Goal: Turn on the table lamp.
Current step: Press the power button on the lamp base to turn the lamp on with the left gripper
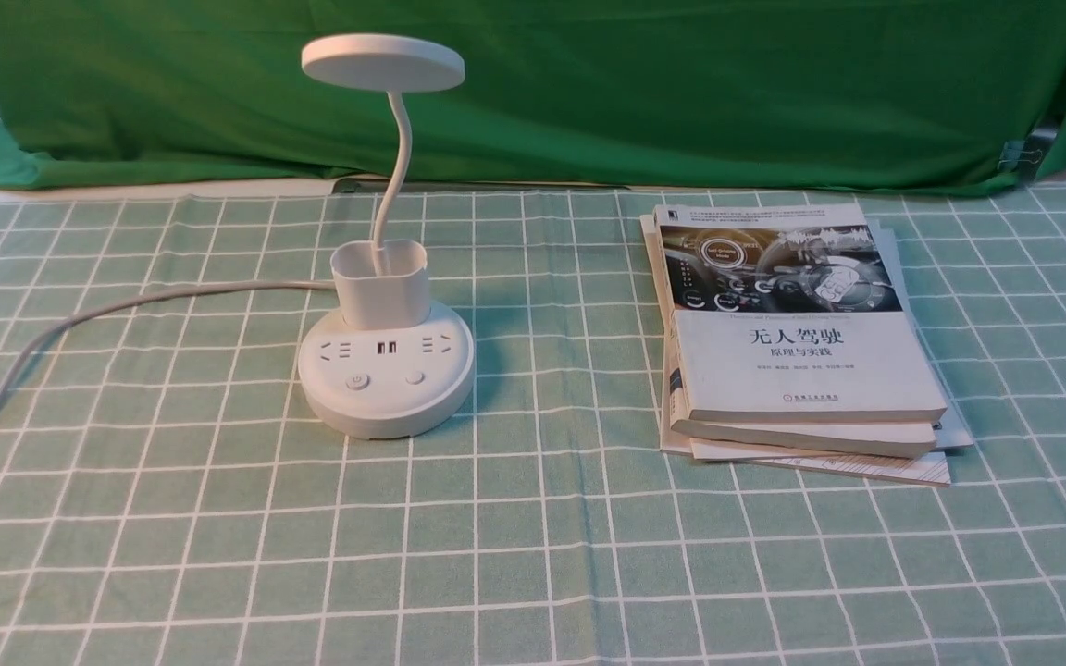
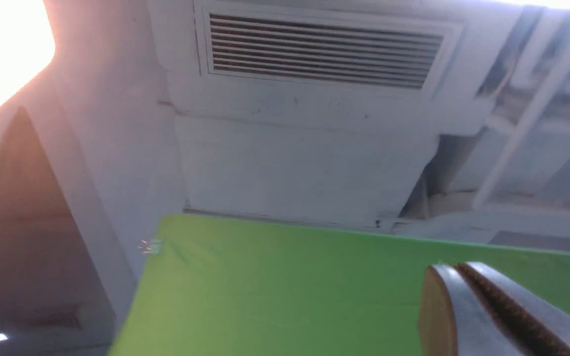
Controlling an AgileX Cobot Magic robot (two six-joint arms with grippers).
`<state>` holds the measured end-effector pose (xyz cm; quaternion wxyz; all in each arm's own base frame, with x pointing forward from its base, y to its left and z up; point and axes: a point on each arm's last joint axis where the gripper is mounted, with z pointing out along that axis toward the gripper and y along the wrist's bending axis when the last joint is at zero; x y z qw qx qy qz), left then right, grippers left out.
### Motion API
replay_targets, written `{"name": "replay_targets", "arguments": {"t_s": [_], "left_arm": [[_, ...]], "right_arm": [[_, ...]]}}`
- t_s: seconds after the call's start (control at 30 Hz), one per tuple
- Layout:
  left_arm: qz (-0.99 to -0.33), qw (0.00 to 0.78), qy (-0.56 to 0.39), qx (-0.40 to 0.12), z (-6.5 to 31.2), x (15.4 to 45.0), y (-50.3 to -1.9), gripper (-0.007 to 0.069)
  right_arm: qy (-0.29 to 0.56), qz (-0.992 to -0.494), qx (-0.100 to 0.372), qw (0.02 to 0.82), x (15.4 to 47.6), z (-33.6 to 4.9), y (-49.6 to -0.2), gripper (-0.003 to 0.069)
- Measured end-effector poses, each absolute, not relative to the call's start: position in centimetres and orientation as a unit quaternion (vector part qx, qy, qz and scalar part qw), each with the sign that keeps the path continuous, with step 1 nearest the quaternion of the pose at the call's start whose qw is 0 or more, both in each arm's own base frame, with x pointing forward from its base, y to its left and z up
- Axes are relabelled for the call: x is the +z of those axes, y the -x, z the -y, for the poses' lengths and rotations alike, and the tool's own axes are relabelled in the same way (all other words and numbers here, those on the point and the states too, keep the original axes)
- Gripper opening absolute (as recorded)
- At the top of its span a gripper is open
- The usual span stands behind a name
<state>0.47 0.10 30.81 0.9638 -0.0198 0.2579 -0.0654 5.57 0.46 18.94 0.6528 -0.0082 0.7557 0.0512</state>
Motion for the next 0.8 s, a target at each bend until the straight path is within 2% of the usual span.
{"name": "replay_targets", "arguments": {"t_s": [0.07,0.2,0.23,0.27,0.3,0.33,0.4,0.43,0.57,0.73,0.8], "left_arm": [[-0.294,0.954,0.013,-0.057,0.0,33.1,-0.1,0.0021],[-0.434,0.9,0.009,-0.034,0.0,37.4,0.1,0.0021],[-0.446,0.894,0.009,-0.033,0.0,37.5,-0.2,0.0021],[-0.513,0.858,0.01,-0.031,0.0,37.9,-1.4,0.0022],[-0.53,0.847,0.011,-0.031,0.0,37.9,-1.8,0.0022],[-0.602,0.797,0.022,-0.042,0.1,37.3,-4.1,0.0022],[-0.683,0.726,0.048,-0.07,0.2,35.6,-6.8,0.0022],[-0.691,0.717,0.054,-0.078,0.2,35.3,-7.1,0.0022],[-0.827,0.532,0.099,-0.152,1.4,30.4,-13.0,0.0022],[-0.887,0.391,0.061,-0.239,3.6,26.6,-17.6,0.0016],[-0.892,0.369,0.053,-0.257,4.0,26.1,-18.4,0.0008]], "right_arm": [[0.008,-0.756,0.051,0.653,18.9,-0.5,-5.6,0.0239],[0.008,-0.756,0.051,0.653,18.9,-0.5,-5.6,0.0239],[0.008,-0.756,0.051,0.653,18.9,-0.5,-5.6,0.0239],[0.008,-0.756,0.051,0.653,18.9,-0.5,-5.6,0.0239],[0.008,-0.756,0.051,0.653,18.9,-0.5,-5.6,0.0239],[0.008,-0.756,0.051,0.653,18.9,-0.5,-5.6,0.0239],[0.008,-0.756,0.051,0.653,18.9,-0.5,-5.6,0.0239],[0.008,-0.756,0.051,0.653,18.9,-0.5,-5.6,0.0239],[0.008,-0.756,0.051,0.653,18.9,-0.5,-5.6,0.0239],[0.008,-0.756,0.051,0.653,18.9,-0.5,-5.6,0.0239],[0.008,-0.756,0.051,0.653,18.9,-0.5,-5.6,0.0239]]}}
